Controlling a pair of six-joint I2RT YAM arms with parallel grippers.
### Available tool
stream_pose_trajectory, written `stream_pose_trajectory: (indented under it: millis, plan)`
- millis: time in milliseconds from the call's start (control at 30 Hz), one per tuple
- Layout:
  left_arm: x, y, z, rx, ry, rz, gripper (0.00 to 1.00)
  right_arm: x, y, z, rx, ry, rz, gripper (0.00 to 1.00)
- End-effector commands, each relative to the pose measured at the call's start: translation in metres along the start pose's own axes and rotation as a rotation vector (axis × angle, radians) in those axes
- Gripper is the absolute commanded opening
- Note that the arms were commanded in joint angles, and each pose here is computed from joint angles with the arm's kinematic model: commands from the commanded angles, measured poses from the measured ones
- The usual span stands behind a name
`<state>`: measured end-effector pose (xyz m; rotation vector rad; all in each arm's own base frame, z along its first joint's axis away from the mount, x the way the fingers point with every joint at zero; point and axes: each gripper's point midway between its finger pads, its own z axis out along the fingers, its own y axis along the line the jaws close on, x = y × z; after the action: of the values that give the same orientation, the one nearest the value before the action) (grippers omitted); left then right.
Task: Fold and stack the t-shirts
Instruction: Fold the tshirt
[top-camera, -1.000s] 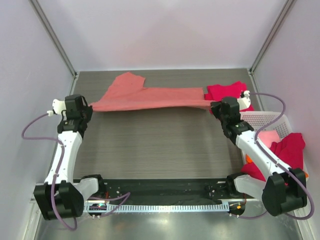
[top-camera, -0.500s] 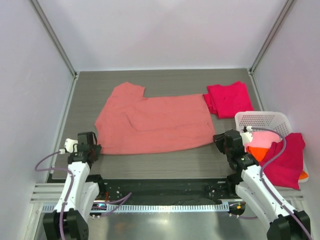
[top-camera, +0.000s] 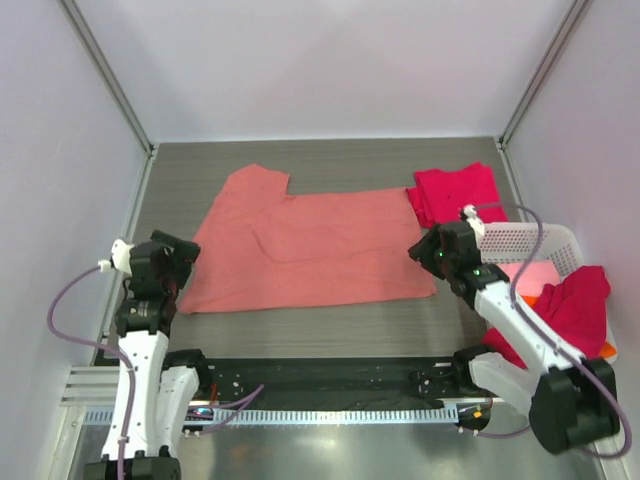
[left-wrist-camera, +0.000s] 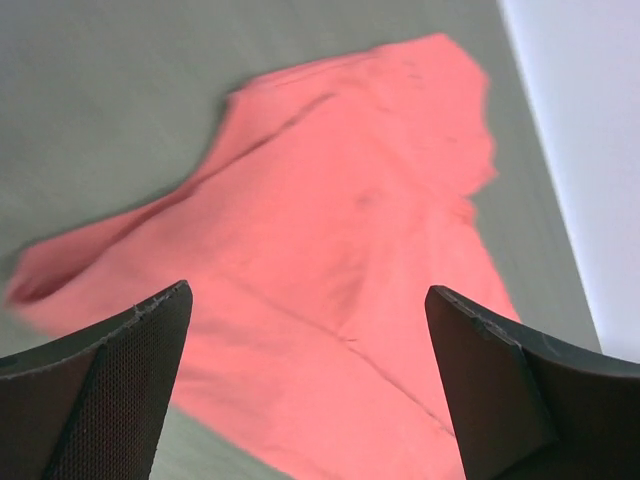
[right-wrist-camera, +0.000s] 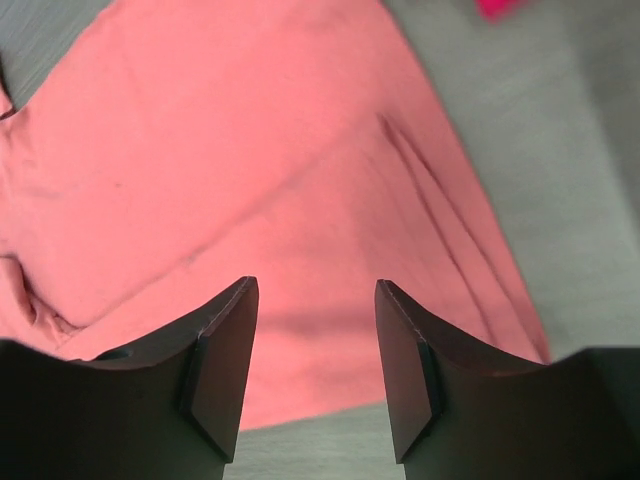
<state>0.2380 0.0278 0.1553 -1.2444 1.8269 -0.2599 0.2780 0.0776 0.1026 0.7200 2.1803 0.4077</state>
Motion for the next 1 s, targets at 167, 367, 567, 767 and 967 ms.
stream_pose_trajectory:
  millis: [167,367,567,767,967]
  plan:
    - [-0.016,-0.13,0.031,0.348,0.124,0.169,1.0,-0.068,0.085,0.058,-0.072,-0.017,-0.303,0.54]
    - [-0.04,-0.182,0.085,0.36,0.098,0.186,1.0,-0.09,0.106,0.128,0.014,0.023,-0.397,0.54]
    - [-0.046,-0.23,0.158,0.371,0.145,0.241,1.0,-0.102,0.108,0.192,0.079,0.033,-0.431,0.54]
    - [-0.04,-0.247,0.212,0.362,0.169,0.238,1.0,-0.115,0.102,0.229,0.12,0.035,-0.424,0.53]
    - [-0.008,-0.238,0.276,0.321,0.25,0.193,0.99,-0.115,0.064,0.249,0.233,0.042,-0.423,0.52]
